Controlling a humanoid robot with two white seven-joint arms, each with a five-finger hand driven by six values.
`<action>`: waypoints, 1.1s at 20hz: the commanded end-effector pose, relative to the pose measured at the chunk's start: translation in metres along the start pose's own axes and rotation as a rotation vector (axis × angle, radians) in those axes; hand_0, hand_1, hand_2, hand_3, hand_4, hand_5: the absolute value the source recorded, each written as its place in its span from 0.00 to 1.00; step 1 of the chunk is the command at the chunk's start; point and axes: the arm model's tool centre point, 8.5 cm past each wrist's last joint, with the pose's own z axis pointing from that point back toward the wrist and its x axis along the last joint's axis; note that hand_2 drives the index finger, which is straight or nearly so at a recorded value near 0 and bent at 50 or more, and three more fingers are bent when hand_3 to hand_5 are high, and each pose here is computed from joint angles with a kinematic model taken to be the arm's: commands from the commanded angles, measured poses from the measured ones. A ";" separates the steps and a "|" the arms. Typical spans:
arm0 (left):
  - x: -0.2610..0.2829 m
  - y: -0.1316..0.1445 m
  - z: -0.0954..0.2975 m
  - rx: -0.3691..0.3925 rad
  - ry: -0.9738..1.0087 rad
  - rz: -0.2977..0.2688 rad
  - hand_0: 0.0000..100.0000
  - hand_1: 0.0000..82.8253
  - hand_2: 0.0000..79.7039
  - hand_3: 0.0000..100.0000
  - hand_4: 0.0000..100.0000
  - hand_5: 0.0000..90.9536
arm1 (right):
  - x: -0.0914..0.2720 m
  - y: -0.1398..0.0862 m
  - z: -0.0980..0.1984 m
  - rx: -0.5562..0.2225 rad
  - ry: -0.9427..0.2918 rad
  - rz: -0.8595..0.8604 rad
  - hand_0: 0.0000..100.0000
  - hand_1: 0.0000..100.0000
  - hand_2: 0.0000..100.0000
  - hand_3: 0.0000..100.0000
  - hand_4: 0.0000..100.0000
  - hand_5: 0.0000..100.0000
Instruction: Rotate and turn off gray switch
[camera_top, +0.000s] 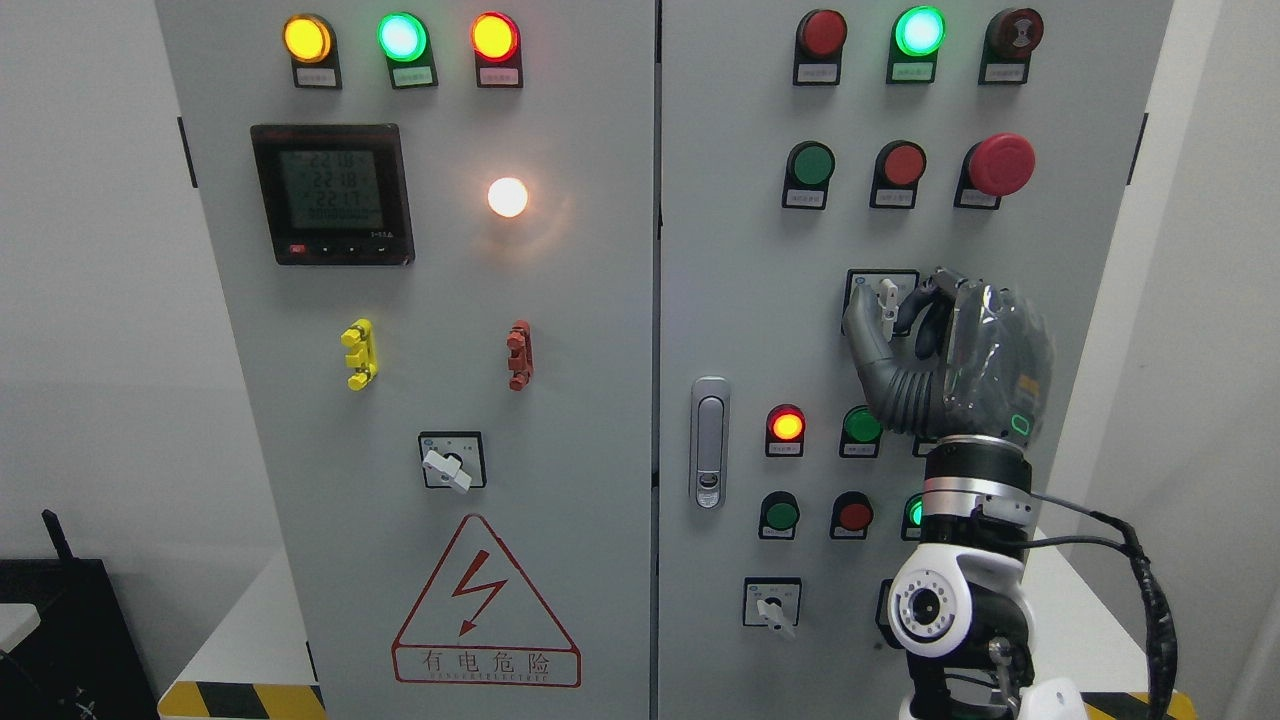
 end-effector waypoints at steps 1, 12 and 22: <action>0.014 0.001 -0.002 0.003 -0.033 0.028 0.12 0.47 0.00 0.00 0.00 0.00 | 0.001 -0.002 0.000 -0.007 -0.005 -0.001 0.35 0.40 0.74 1.00 1.00 1.00; 0.014 0.000 -0.001 0.002 -0.033 0.029 0.12 0.47 0.00 0.00 0.00 0.00 | -0.002 -0.003 0.000 -0.015 -0.003 0.005 0.34 0.40 0.73 1.00 1.00 1.00; 0.014 0.000 -0.001 0.002 -0.031 0.029 0.12 0.47 0.00 0.00 0.00 0.00 | -0.003 -0.007 0.000 -0.034 -0.013 0.009 0.35 0.39 0.73 1.00 1.00 1.00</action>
